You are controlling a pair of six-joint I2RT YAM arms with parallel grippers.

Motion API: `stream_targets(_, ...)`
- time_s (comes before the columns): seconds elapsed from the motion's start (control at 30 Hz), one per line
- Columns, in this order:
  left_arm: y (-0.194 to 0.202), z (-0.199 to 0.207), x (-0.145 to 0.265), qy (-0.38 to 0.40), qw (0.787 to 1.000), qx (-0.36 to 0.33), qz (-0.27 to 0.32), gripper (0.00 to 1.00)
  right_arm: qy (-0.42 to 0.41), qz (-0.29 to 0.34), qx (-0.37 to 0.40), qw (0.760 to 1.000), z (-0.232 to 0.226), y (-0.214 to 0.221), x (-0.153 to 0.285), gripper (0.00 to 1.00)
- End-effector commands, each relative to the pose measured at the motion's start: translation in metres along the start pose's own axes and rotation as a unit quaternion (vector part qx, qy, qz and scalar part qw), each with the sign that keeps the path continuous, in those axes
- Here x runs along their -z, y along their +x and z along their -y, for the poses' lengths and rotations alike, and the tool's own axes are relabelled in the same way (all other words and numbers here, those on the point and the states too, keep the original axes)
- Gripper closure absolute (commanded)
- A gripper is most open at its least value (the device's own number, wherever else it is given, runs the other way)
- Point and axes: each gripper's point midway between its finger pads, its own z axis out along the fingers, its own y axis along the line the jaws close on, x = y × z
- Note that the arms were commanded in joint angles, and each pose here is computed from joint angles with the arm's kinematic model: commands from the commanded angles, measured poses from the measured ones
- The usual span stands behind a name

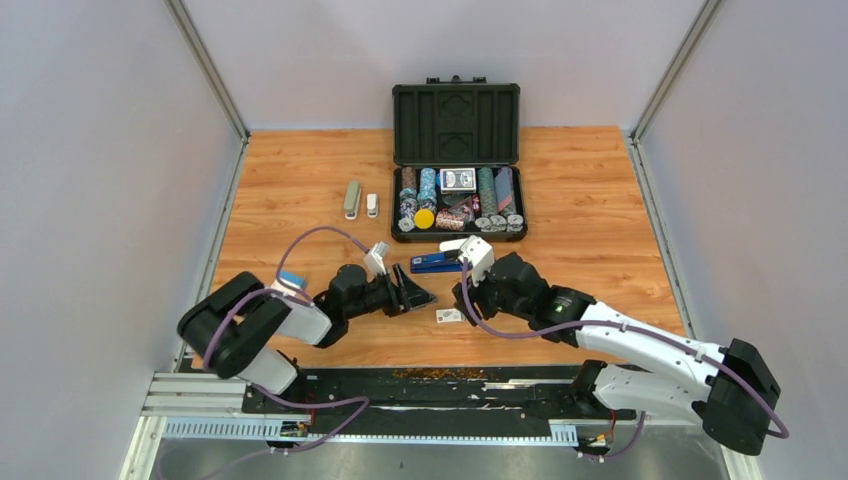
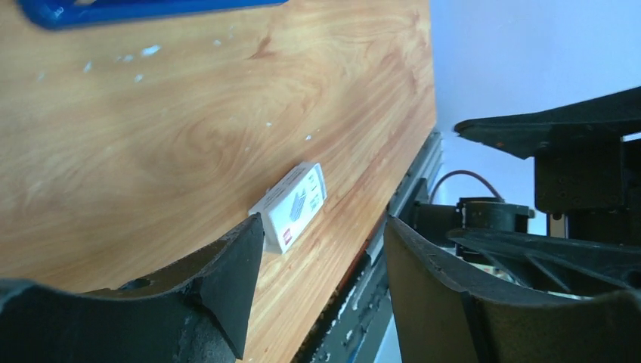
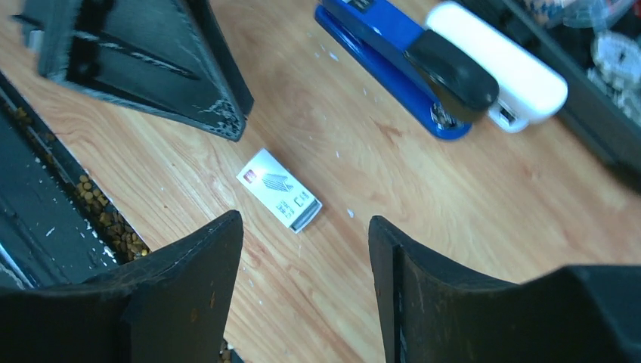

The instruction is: Load the staples into the stapler

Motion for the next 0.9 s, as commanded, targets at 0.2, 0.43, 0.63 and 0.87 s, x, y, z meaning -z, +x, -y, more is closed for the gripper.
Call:
stream_targets(0.2, -0.017, -0.002, 0.006, -0.168, 0.933, -0.315, -0.042, 0.26, 0.121, -0.079, -0.15, 0.978, 0.025, 0.029, 0.013, 0.37)
stream_targets(0.43, 0.002, -0.004, -0.008, -0.176, 0.876, -0.439, -0.1, 0.19, 0.149, -0.098, -0.21, 0.961, 0.029, 0.046, 0.01, 0.4)
stream_targets(0.63, 0.009, 0.0, -0.02, -0.157, 0.833, -0.52, -0.106, 0.19, 0.165, -0.091, -0.242, 0.952, 0.035, 0.05, 0.01, 0.42)
stream_targets(0.87, 0.016, 0.0, -0.035, -0.126, 0.801, -0.568, -0.14, 0.21, 0.16, -0.084, -0.266, 0.947, 0.038, 0.054, 0.009, 0.43)
